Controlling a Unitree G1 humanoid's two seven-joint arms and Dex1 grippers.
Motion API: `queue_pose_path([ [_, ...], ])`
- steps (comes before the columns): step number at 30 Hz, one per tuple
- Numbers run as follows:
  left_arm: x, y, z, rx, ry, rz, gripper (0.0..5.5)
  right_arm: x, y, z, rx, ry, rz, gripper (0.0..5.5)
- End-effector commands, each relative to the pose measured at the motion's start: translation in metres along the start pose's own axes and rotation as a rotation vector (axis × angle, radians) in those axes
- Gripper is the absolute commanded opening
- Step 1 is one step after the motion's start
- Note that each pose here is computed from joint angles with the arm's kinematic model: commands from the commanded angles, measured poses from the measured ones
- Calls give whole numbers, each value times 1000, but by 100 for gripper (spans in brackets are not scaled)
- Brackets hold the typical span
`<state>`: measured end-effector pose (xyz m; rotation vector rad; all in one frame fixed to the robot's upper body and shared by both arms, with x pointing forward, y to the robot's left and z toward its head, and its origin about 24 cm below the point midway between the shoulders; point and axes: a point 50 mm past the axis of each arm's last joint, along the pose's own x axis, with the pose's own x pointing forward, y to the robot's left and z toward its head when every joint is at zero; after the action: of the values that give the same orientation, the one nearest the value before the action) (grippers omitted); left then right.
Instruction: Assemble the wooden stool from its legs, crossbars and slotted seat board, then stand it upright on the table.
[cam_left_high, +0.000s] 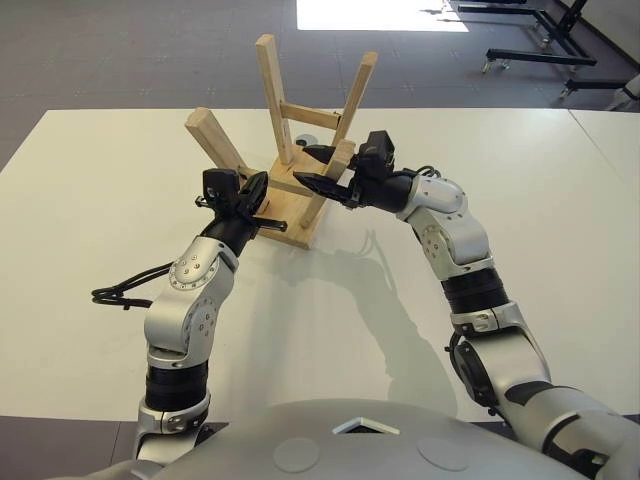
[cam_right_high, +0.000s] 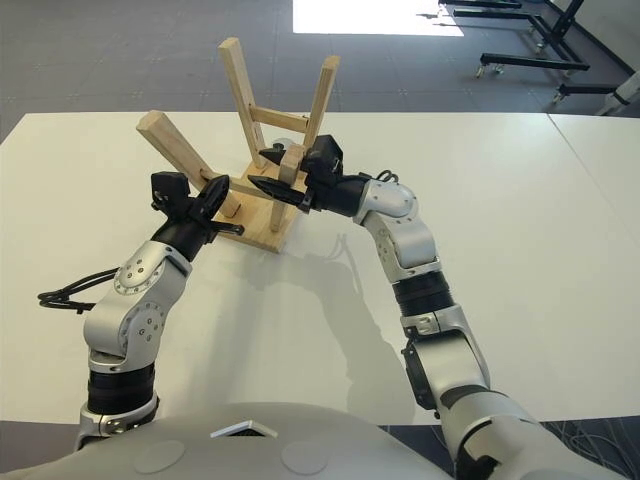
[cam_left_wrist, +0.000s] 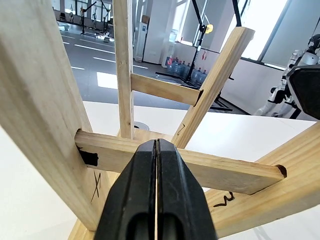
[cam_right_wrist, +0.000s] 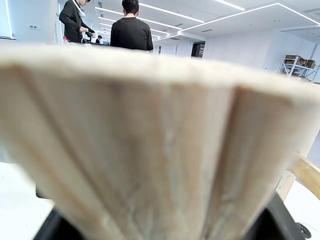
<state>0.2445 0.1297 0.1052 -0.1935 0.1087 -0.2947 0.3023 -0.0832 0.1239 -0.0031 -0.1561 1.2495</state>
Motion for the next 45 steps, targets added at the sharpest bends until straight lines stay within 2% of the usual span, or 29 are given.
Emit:
queue_pose_path([
  [1, -9, -13, 24, -61, -49, -134, 2, -4, 7, -27, 111, 113, 13, 205],
  [4, -25, -29, 71, -85, -195, -321, 2, -6, 7, -27, 113, 115, 7, 205],
  [6, -31, -27, 112, -111, -333, -366, 2, -8, 6, -28, 114, 116, 1, 205],
  [10, -38, 25, 186, -138, -525, -182, 2, -8, 6, -27, 115, 114, -3, 205],
  [14, -48, 91, 211, 9, -488, 116, 2, -5, 6, -26, 117, 108, 3, 205],
  [18, -41, 141, 182, 37, -368, 278, 2, -3, 6, -27, 117, 109, 12, 205],
  [21, -24, 151, 148, 27, -283, 278, 2, -3, 7, -27, 116, 112, 15, 205],
  [25, 6, 138, 110, -16, -207, 192, 2, -2, 8, -28, 117, 118, 24, 205],
  [29, 33, 100, 83, -27, -154, 42, 2, -2, 9, -29, 121, 123, 37, 205],
  [32, 38, 66, 68, 20, -105, -105, 2, -3, 10, -29, 123, 126, 39, 205],
  [34, 37, 55, 62, 34, -88, -145, 2, -3, 10, -29, 123, 127, 40, 205],
  [41, 33, 56, 63, 34, -93, -121, 2, -2, 10, -30, 126, 124, 40, 205],
  [45, 28, 80, 70, 50, -106, -30, 2, -5, 9, -31, 122, 144, 35, 205],
])
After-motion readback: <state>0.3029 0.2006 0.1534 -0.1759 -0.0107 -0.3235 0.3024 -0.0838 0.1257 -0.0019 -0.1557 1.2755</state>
